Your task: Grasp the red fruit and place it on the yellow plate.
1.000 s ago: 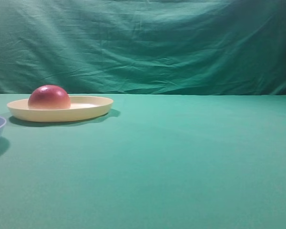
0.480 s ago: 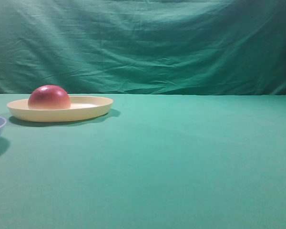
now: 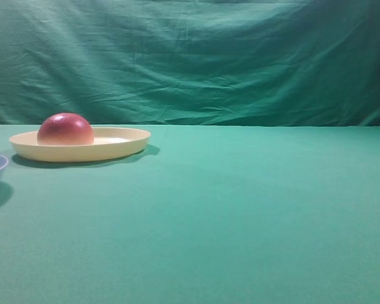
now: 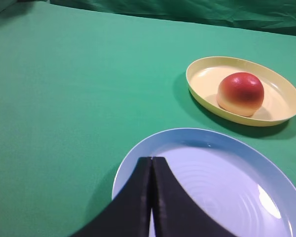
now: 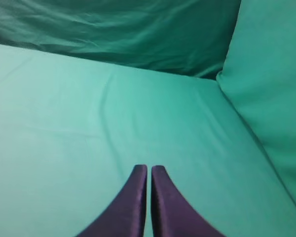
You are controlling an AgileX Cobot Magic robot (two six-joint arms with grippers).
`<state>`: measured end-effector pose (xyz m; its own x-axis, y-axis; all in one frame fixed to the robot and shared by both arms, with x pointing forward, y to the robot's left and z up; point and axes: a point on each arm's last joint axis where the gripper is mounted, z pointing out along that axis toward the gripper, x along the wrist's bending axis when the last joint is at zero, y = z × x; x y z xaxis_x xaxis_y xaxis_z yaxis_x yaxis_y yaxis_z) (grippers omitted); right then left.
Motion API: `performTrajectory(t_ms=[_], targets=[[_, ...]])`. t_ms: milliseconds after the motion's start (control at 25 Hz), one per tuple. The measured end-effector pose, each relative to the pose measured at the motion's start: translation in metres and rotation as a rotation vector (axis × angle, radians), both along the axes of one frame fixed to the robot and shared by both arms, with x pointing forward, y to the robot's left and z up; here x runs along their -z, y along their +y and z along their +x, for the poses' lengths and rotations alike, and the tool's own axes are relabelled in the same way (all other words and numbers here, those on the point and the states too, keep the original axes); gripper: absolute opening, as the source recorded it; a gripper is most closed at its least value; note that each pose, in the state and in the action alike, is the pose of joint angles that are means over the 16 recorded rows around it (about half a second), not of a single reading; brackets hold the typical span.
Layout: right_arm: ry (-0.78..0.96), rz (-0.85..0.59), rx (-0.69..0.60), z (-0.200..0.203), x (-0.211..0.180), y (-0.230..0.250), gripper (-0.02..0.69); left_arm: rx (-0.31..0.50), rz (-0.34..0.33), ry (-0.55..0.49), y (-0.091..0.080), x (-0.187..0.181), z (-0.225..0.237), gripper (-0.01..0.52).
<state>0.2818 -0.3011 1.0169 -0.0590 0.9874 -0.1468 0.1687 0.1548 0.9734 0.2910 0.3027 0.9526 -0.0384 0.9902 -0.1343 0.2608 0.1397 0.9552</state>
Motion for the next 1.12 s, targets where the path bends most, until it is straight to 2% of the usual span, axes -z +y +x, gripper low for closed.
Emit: performTrajectory(t_ms=[200, 400, 1120], targets=[[0.03, -0.01, 0.046, 0.007, 0.039, -0.001, 0.0, 0.0, 0.0, 0.0, 0.0, 0.0, 0.0, 0.0], [0.045, -0.012, 0.084, 0.011, 0.059, -0.003, 0.0, 0.0, 0.0, 0.0, 0.0, 0.0, 0.0, 0.0], [0.128, 0.095, 0.156, 0.009, 0.071, -0.005, 0.0, 0.0, 0.0, 0.0, 0.0, 0.0, 0.0, 0.0]])
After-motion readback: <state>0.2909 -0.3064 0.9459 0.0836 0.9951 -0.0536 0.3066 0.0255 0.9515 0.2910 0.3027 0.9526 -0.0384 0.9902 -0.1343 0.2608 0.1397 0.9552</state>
